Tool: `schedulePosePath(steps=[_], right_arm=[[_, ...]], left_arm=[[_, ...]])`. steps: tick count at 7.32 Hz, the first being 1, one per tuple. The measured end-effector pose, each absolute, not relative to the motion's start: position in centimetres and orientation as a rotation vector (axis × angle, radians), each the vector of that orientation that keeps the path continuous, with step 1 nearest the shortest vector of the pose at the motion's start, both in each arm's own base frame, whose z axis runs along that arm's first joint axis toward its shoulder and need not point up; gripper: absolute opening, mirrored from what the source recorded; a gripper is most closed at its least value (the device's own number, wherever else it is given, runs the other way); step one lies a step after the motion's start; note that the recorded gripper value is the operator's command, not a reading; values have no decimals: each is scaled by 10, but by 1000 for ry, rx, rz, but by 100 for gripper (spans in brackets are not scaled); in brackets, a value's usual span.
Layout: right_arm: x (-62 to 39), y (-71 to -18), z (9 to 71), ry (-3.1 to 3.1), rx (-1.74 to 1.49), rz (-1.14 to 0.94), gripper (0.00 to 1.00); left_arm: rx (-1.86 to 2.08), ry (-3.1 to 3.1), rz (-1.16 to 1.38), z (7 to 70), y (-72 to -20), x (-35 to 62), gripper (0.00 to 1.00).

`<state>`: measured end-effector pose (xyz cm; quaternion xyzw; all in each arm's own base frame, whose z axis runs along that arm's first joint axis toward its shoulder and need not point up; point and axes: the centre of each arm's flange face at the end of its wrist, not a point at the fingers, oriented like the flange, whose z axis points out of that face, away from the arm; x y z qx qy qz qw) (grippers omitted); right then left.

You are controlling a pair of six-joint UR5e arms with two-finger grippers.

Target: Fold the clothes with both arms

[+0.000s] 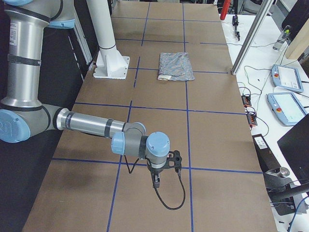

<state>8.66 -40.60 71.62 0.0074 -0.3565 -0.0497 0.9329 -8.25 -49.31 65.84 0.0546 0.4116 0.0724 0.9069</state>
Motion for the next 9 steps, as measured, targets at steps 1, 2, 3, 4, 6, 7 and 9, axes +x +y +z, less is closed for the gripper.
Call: schedulePosePath(steps=[1, 2, 3, 4, 6, 7, 9], right_arm=[[87, -405, 717, -728, 15, -103, 100], [87, -402, 719, -727, 11, -102, 100], [87, -397, 722, -728, 6, -100, 100], [86, -393, 725, -728, 14, -102, 100], [86, -391, 727, -726, 31, -103, 100], [86, -390, 727, -726, 32, -102, 100], [86, -390, 729, -727, 29, -100, 100]], left_arm=[[116, 849, 150, 657, -492, -83, 100], [118, 849, 149, 656, -492, -83, 100], [118, 850, 148, 655, -492, -82, 100], [117, 850, 148, 655, -492, -82, 100], [117, 850, 149, 655, -493, -81, 100], [117, 850, 150, 655, -493, -81, 100], [117, 850, 150, 655, -493, -81, 100]])
